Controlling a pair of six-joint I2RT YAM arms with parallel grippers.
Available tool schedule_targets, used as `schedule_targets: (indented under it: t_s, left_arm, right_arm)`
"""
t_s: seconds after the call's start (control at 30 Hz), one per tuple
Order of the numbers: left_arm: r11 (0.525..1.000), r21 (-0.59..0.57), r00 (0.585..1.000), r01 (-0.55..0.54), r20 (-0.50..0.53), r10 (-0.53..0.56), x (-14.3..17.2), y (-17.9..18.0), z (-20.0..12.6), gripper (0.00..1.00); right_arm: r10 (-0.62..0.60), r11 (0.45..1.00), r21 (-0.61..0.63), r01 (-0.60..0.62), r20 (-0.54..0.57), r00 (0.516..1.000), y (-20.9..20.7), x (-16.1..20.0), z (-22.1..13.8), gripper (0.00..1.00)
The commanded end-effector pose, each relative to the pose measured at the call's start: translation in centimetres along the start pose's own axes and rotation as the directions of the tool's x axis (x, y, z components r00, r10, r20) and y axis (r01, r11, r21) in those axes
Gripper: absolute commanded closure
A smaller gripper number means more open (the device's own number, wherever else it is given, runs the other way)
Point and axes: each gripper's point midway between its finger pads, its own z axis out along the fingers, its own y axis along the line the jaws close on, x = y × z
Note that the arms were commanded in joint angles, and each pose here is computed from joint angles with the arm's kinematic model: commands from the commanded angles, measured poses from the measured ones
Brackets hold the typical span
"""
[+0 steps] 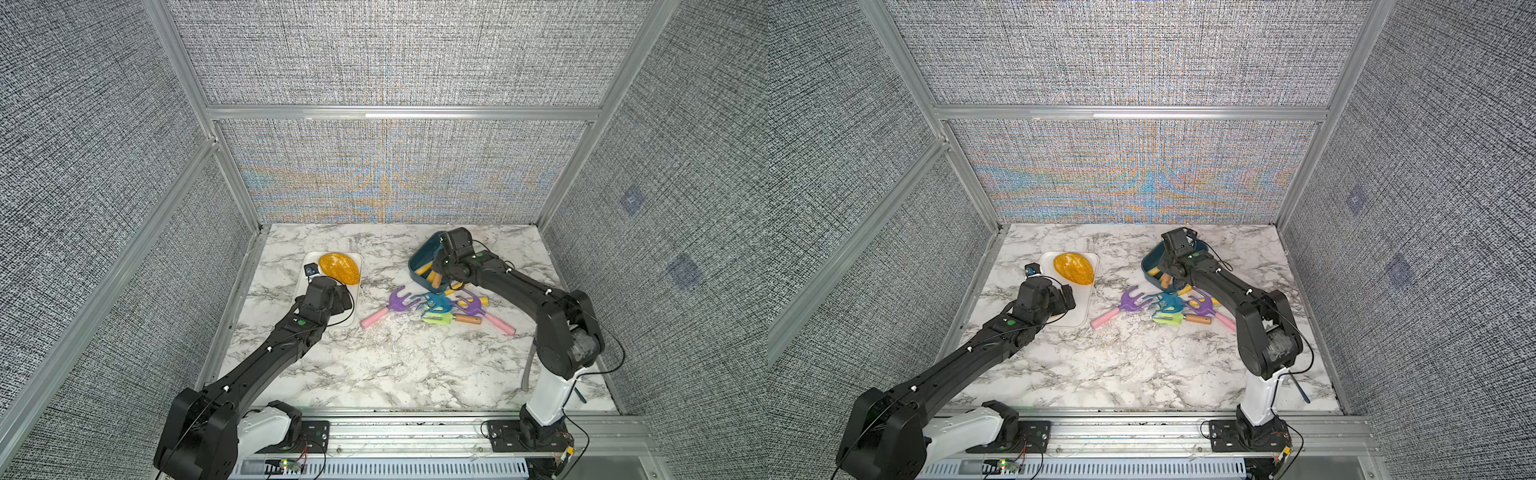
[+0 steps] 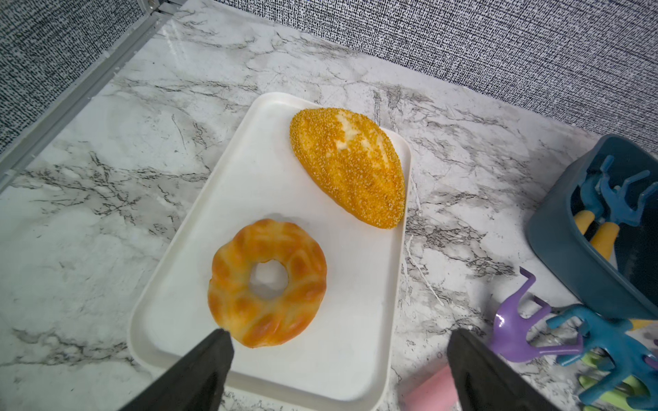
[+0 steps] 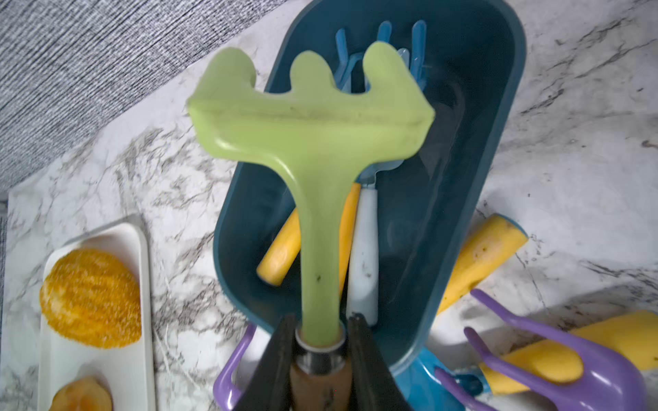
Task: Put the rake into the storage box
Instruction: Place the rake in the storage box.
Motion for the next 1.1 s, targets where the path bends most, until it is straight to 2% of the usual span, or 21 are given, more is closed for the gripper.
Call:
schedule_targets:
  t_s: [0.0, 0.23, 0.47, 0.5, 0.6, 0.63, 0.7, 0.73, 0.77, 0.83, 0.97, 1.07]
  left_arm:
    - [1.0, 0.018, 1.0, -0.009, 0.014, 0.009, -0.6, -0.5, 0.0, 0.01]
    - [1.0, 0.023, 1.0, -0.012, 0.001, 0.012, -0.4, -0.7, 0.2, 0.01]
    - [1.0, 0.027, 1.0, -0.014, -0.006, 0.014, -0.3, -0.8, 0.4, 0.01]
    - [1.0, 0.027, 1.0, -0.015, -0.007, 0.015, -0.3, -0.8, 0.4, 0.01]
    - [0.999, 0.031, 1.0, -0.017, -0.014, 0.018, -0.2, -1.0, 0.6, 0.01]
    - [0.999, 0.034, 1.0, -0.018, -0.019, 0.019, -0.1, -1.0, 0.6, 0.01]
    - [0.999, 0.04, 0.999, -0.02, -0.026, 0.021, 0.0, -1.2, 0.8, 0.01]
    - [0.999, 0.044, 0.999, -0.022, -0.032, 0.024, 0.0, -1.3, 0.9, 0.01]
    - [0.998, 0.05, 0.999, -0.025, -0.038, 0.027, 0.1, -1.5, 0.9, 0.01]
    - [0.998, 0.061, 0.998, -0.03, -0.049, 0.034, 0.2, -1.8, 1.1, 0.01]
    - [0.994, 0.095, 0.995, -0.051, -0.085, 0.059, 0.8, -2.6, 1.7, 0.01]
    - [0.989, 0.131, 0.987, -0.075, -0.131, 0.092, 1.4, -3.6, 2.4, 0.01]
  right_arm:
    - [0.078, 0.995, 0.063, -0.079, 0.005, 0.997, -1.5, -1.0, 1.1, 1.0]
    - [0.106, 0.989, 0.105, -0.106, 0.0, 0.994, -2.6, -1.9, 3.4, 1.0]
    - [0.112, 0.984, 0.14, -0.107, -0.028, 0.993, -3.1, -1.1, 5.1, 1.0]
    - [0.114, 0.983, 0.145, -0.108, -0.031, 0.993, -3.2, -0.9, 5.3, 0.97]
    - [0.11, 0.987, 0.125, -0.104, -0.041, 0.993, -2.9, -1.1, 5.4, 0.82]
    - [0.105, 0.988, 0.115, -0.1, -0.044, 0.993, -2.6, -1.2, 5.2, 0.69]
    - [0.094, 0.992, 0.089, -0.091, -0.036, 0.995, -2.0, -1.7, 4.6, 0.3]
    - [0.087, 0.993, 0.078, -0.085, -0.029, 0.996, -1.7, -2.0, 4.2, 0.19]
    - [0.079, 0.995, 0.06, -0.078, -0.021, 0.997, -1.3, -2.3, 3.7, 0.17]
    - [0.075, 0.997, 0.029, -0.075, -0.002, 0.997, -0.9, -2.9, 2.3, 0.07]
    - [0.053, 0.998, -0.048, -0.052, 0.028, 0.998, 0.0, -3.7, -0.4, 0.02]
    - [0.023, 0.994, -0.106, -0.017, 0.06, 0.998, 0.2, -4.0, -3.0, 0.01]
